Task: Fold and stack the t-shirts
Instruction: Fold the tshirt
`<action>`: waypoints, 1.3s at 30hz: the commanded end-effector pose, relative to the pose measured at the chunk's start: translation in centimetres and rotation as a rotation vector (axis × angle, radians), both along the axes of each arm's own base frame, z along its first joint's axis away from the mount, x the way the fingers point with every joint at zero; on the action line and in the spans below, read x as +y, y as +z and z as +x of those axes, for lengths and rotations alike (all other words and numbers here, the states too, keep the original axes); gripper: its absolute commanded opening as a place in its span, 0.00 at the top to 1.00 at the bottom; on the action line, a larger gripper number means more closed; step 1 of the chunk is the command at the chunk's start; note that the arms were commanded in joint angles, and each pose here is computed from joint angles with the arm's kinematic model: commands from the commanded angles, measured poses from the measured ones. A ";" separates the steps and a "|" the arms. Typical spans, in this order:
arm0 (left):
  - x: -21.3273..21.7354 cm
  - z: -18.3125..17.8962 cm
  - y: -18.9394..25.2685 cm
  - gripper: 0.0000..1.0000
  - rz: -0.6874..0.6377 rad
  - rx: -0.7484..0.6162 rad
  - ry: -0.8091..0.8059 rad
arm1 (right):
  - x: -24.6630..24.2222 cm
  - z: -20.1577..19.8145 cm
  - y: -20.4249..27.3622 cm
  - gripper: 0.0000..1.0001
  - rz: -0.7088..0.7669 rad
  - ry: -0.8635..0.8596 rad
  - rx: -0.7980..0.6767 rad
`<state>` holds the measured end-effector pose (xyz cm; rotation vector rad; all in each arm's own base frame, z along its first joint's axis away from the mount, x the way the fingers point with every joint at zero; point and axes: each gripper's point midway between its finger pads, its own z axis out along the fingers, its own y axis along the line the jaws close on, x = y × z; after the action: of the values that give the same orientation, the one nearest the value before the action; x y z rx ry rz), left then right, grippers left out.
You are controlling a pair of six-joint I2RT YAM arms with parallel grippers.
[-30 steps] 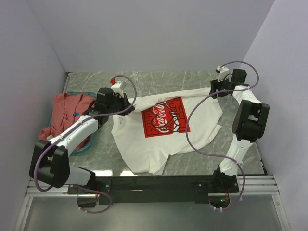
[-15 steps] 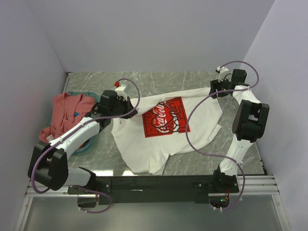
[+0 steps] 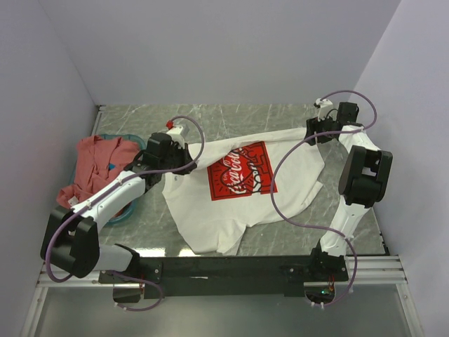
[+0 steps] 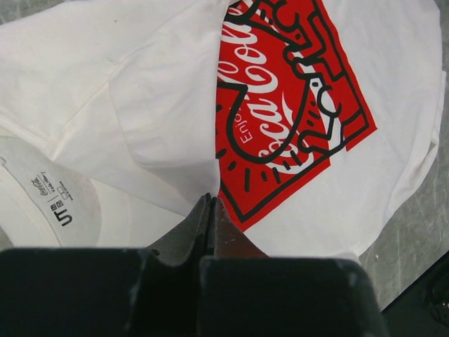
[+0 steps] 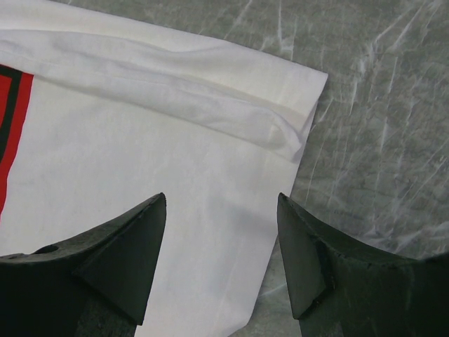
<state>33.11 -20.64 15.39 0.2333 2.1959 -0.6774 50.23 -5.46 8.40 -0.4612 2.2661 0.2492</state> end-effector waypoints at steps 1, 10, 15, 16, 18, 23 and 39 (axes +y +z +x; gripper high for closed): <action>0.2 0.2 1.7 1.00 0.015 -0.059 -0.009 | -0.1 0.0 0.2 0.29 0.004 0.003 -0.007; -3.8 -5.4 -0.4 0.65 -0.105 0.150 -0.359 | -0.2 -0.2 0.0 0.29 0.002 -0.001 -0.003; -2.3 -5.2 0.2 0.50 -0.043 0.075 -0.277 | -0.1 -0.4 -0.1 0.29 0.005 0.002 0.000; -0.9 -3.8 1.7 0.44 -0.009 -0.006 -0.162 | -0.1 -0.4 -0.1 0.29 0.004 0.007 -0.002; 0.8 -2.8 2.5 0.40 0.024 -0.053 -0.054 | 0.1 -0.6 -0.1 0.28 0.010 0.016 0.005; 4.5 -1.4 3.4 0.38 0.143 -0.111 0.128 | 1.5 -1.3 0.6 0.28 0.062 0.107 0.069; 9.1 -2.8 3.8 0.34 0.234 -0.202 0.294 | -0.2 6.3 1.5 0.58 0.224 -0.259 0.140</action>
<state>29.90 -12.03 18.45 0.0972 2.0919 -0.2570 55.08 -5.29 9.55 -0.1343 2.3579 0.4298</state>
